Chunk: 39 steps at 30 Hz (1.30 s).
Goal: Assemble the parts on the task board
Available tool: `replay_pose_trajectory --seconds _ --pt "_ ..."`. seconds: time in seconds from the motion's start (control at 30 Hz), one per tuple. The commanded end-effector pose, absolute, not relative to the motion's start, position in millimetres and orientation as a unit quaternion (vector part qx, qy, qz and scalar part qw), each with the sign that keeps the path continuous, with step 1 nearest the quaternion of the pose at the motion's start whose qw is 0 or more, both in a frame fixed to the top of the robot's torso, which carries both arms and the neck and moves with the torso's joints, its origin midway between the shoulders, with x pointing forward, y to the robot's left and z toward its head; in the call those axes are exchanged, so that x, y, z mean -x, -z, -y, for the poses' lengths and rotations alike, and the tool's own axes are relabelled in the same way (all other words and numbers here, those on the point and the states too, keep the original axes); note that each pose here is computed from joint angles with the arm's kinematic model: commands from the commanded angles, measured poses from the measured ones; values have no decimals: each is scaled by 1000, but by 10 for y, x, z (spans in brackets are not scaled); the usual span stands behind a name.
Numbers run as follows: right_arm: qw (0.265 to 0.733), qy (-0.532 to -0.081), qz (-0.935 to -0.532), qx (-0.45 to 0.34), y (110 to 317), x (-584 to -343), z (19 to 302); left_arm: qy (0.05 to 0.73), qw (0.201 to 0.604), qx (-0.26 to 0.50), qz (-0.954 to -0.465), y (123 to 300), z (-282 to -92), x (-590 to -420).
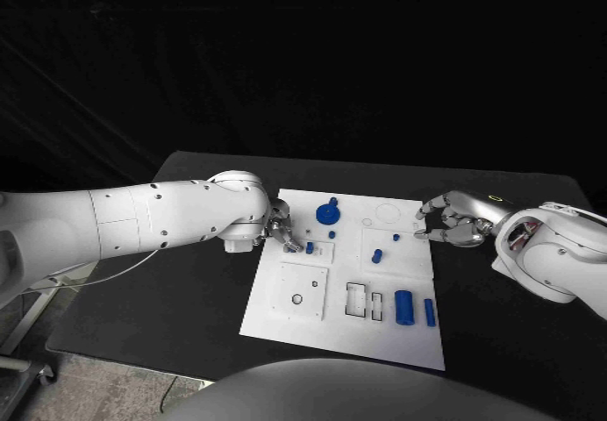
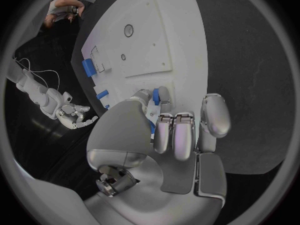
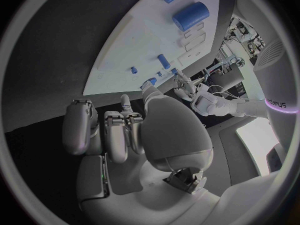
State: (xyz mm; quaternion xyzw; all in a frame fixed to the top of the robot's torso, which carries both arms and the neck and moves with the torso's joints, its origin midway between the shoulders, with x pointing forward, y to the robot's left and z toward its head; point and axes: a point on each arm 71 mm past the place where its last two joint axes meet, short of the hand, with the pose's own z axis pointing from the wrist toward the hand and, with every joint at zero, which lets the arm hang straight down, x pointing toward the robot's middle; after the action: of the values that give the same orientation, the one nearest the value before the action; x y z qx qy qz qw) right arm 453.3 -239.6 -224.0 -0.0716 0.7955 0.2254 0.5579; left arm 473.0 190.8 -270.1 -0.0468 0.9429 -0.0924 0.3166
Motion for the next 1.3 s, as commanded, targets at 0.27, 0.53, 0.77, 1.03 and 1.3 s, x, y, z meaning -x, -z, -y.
replay_pose_trajectory --seconds 0.27,0.53,0.77,1.03,1.3 --pt "552 -222 -801 75 2259 -4528 2394 88 316 43 -944 2709 -1909 -4730" --pt "551 -221 -801 74 2263 -4528 2397 91 322 47 -941 2703 -1917 -4738" --pt "551 -222 -801 74 2264 -4529 2393 102 339 56 -934 2678 -1936 -4729" --pt "552 -222 -801 74 2270 -4531 2397 124 381 80 -913 2558 -2041 -4708" --pt "552 -223 -800 71 2284 -4535 2401 177 436 116 -875 2404 -2119 -4679"
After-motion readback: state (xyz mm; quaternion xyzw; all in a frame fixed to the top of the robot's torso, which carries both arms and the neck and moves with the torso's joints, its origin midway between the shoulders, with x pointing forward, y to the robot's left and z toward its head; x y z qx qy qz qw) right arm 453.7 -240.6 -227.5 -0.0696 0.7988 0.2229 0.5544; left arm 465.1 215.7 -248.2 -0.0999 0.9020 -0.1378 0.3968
